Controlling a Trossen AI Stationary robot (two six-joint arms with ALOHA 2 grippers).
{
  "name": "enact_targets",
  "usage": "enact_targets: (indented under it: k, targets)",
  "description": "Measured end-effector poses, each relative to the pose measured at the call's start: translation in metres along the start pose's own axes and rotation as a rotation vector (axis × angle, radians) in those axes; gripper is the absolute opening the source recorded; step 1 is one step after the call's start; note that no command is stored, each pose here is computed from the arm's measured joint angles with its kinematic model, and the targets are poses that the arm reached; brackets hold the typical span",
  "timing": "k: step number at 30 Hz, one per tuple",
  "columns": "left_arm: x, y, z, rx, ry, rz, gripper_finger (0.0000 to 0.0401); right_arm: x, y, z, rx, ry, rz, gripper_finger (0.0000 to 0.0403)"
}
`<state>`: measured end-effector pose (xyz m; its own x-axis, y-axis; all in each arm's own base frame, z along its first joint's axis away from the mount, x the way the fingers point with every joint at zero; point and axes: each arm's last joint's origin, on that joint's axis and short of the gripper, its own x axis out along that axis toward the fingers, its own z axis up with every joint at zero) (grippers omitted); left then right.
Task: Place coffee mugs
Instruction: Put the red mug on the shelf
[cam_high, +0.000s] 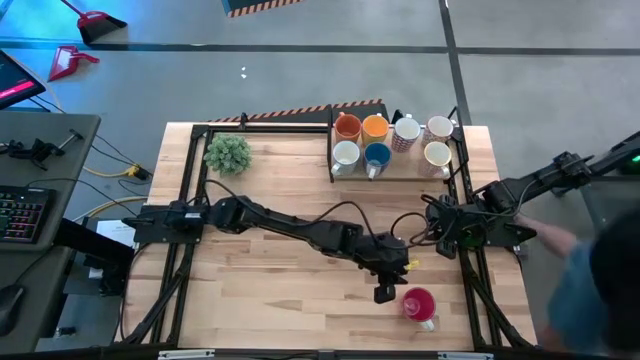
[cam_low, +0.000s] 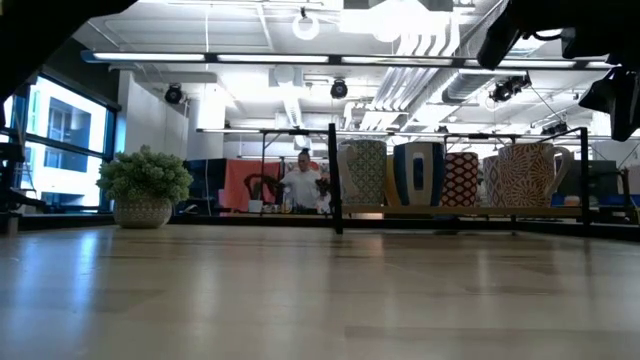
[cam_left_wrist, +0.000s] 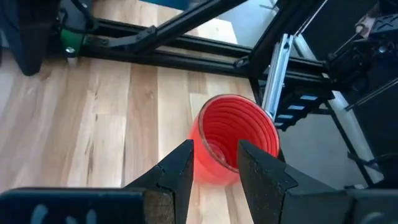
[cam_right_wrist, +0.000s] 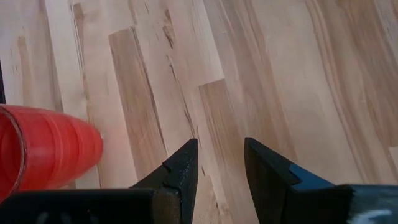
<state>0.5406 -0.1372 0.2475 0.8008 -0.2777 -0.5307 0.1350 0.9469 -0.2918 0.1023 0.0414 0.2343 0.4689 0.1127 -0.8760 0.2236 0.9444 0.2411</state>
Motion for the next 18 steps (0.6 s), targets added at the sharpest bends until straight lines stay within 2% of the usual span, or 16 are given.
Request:
enact_targets:
  k: [5,11,18]
  targets:
    - [0.011,-0.008,-0.005,-0.029,-0.043,-0.035,0.0113,0.0,0.0,0.0,0.0,0.0,0.001,0.0108]
    - [0.026,-0.02,-0.022,-0.059,-0.015,-0.062,0.0113,0.0,0.0,0.0,-0.001,0.012,0.011,0.0108]
    - [0.031,-0.028,-0.025,-0.077,-0.051,-0.074,0.0113,0.0,0.0,-0.001,0.0,0.028,0.021,0.0108]
